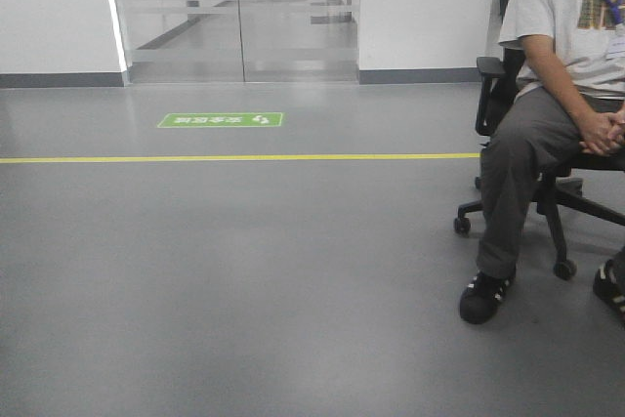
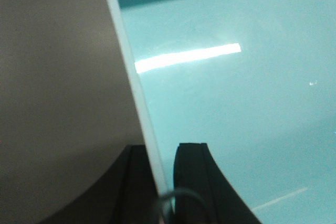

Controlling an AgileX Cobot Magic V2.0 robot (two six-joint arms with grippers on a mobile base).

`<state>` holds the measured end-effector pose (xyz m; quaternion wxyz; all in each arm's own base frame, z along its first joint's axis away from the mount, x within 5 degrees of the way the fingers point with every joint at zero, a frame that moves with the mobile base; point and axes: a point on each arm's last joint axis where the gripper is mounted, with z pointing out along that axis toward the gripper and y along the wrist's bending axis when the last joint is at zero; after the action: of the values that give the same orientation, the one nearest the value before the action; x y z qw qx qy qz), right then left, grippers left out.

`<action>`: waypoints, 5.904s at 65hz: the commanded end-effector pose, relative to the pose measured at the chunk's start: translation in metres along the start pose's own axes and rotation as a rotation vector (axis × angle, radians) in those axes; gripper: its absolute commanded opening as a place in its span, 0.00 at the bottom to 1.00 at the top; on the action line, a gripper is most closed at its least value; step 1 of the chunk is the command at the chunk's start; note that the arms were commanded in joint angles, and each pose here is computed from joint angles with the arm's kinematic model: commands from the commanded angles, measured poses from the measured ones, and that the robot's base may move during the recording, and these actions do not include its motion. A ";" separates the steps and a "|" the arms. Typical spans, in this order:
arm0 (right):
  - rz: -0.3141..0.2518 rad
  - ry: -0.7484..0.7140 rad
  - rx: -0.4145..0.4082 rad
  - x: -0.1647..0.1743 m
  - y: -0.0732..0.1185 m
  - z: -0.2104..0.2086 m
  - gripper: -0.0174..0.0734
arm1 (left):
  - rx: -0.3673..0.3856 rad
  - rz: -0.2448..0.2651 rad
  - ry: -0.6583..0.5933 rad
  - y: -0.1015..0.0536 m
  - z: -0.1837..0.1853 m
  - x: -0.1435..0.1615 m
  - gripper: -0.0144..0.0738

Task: Fetch blue bin and place on conveyor start
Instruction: 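Hold the teal bin in both grippers while driving to the conveyor, then lower the held teal bin onto the near end of the conveyor belt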

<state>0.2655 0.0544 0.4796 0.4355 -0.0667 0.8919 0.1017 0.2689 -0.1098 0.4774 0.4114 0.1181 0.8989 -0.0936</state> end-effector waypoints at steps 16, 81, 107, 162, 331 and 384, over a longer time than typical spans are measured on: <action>-0.024 -0.081 0.000 -0.007 0.001 -0.008 0.02 | 0.033 0.014 -0.066 -0.004 -0.010 -0.005 0.04; -0.024 -0.114 0.000 -0.010 0.001 -0.008 0.02 | 0.059 0.011 -0.274 -0.007 -0.013 -0.024 0.04; -0.024 -0.114 0.000 -0.010 0.001 -0.008 0.02 | 0.062 0.011 -0.294 -0.007 -0.014 -0.025 0.04; -0.024 -0.114 0.000 -0.010 0.001 -0.008 0.02 | 0.062 0.011 -0.294 -0.007 -0.014 -0.025 0.04; -0.024 -0.120 0.000 -0.011 0.001 -0.008 0.02 | 0.061 0.010 -0.296 -0.006 -0.014 -0.026 0.04; 0.031 0.129 -0.022 0.027 -0.006 0.062 0.02 | 0.023 0.023 -0.047 -0.001 0.064 0.033 0.04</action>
<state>0.2881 0.0579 0.4391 0.3767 -0.0601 0.9187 0.1023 0.2894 -0.1170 0.4306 0.4228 0.1264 0.8934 -0.0841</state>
